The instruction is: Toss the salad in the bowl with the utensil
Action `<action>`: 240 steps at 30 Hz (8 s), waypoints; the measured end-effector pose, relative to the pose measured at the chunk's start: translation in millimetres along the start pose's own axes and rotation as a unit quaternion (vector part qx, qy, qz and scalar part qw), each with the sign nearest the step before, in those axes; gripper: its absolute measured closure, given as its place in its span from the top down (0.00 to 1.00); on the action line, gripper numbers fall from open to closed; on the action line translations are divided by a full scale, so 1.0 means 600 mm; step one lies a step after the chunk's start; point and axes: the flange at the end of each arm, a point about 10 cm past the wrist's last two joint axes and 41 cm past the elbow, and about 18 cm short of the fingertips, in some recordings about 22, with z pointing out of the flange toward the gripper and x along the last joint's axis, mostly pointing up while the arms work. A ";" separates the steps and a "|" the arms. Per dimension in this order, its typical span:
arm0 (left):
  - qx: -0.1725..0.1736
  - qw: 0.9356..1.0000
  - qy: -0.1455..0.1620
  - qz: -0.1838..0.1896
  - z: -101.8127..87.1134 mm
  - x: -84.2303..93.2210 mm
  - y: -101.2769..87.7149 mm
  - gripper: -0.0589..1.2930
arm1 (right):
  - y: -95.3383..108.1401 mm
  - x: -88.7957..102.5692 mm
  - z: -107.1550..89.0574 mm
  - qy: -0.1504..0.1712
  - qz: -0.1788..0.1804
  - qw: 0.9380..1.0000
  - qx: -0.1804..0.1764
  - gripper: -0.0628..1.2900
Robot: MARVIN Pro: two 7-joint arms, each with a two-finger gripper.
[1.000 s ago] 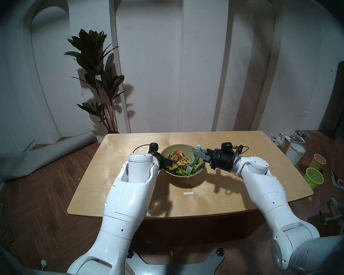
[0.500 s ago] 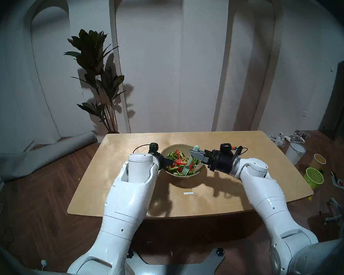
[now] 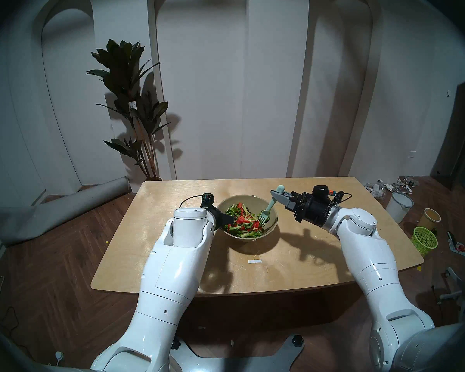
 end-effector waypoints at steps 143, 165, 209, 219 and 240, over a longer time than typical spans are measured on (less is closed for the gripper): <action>0.001 1.000 -0.001 0.003 0.000 0.000 0.001 0.03 | -0.053 -0.078 0.015 0.169 0.109 0.948 -0.248 0.02; -0.002 1.000 -0.014 0.023 0.008 -0.007 0.020 0.65 | -0.055 -0.072 0.006 0.182 0.099 0.947 -0.246 0.02; 0.035 0.991 0.111 -0.062 -0.076 0.095 -0.047 0.94 | -0.038 -0.109 0.023 0.176 0.128 0.939 -0.266 0.02; 0.054 0.974 0.188 -0.117 -0.102 0.100 -0.091 0.94 | -0.040 -0.117 0.036 0.179 0.132 0.935 -0.278 0.02; 0.061 0.959 0.240 -0.135 -0.083 0.081 -0.094 0.94 | -0.062 -0.146 0.045 0.178 0.147 0.915 -0.330 0.02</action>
